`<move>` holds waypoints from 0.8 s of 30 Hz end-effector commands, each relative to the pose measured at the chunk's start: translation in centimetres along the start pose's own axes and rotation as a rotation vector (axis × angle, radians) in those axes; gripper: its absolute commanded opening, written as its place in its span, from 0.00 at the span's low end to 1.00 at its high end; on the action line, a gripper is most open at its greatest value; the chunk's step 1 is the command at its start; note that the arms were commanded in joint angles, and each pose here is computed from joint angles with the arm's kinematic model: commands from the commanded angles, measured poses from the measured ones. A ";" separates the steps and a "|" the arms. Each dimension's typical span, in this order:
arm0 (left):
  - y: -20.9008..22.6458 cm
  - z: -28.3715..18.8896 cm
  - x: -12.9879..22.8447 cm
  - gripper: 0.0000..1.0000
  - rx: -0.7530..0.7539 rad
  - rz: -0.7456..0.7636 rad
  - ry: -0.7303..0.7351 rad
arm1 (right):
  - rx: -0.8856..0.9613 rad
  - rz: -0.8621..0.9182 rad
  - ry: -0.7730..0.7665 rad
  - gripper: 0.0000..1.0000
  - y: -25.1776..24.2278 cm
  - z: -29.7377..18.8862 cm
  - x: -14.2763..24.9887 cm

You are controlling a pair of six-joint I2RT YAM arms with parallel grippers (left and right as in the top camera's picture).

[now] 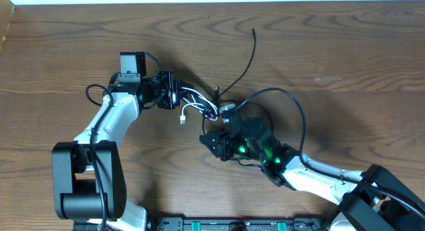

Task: Untangle cables

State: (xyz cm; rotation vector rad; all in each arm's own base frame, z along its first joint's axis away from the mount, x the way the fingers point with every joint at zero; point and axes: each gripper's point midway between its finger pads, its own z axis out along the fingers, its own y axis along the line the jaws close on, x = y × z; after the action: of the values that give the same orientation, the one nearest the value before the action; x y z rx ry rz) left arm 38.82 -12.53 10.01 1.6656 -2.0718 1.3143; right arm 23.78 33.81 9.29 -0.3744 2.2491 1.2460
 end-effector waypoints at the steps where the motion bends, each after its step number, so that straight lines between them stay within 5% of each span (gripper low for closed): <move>1: -0.9 -0.6 0.9 0.08 0.022 0.027 0.024 | 0.059 0.007 -0.029 0.45 -1.0 0.2 -0.4; 10: -0.9 -0.6 0.9 0.08 0.022 0.027 0.024 | 0.139 0.143 -0.061 0.37 -3.2 0.9 -0.1; 19: -0.9 -0.6 0.9 0.08 0.022 0.027 0.024 | 0.018 0.091 -0.081 0.30 0.4 2.0 0.1; 20: -0.9 -0.6 0.9 0.08 0.022 0.027 0.024 | 0.025 0.095 -0.086 0.27 0.3 2.0 0.1; 22: -0.9 -0.6 0.9 0.08 0.022 0.027 0.024 | 0.053 0.100 -0.085 0.06 -0.3 2.0 0.2; 24: -0.9 -0.6 0.9 0.08 0.022 0.027 0.024 | 0.059 0.097 -0.078 0.01 -0.4 2.0 0.4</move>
State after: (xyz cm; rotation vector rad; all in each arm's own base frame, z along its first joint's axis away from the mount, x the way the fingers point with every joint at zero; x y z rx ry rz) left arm 38.81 -12.54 10.01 1.6654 -2.0714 1.3141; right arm 23.97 35.37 8.15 -0.2081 2.2527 1.2499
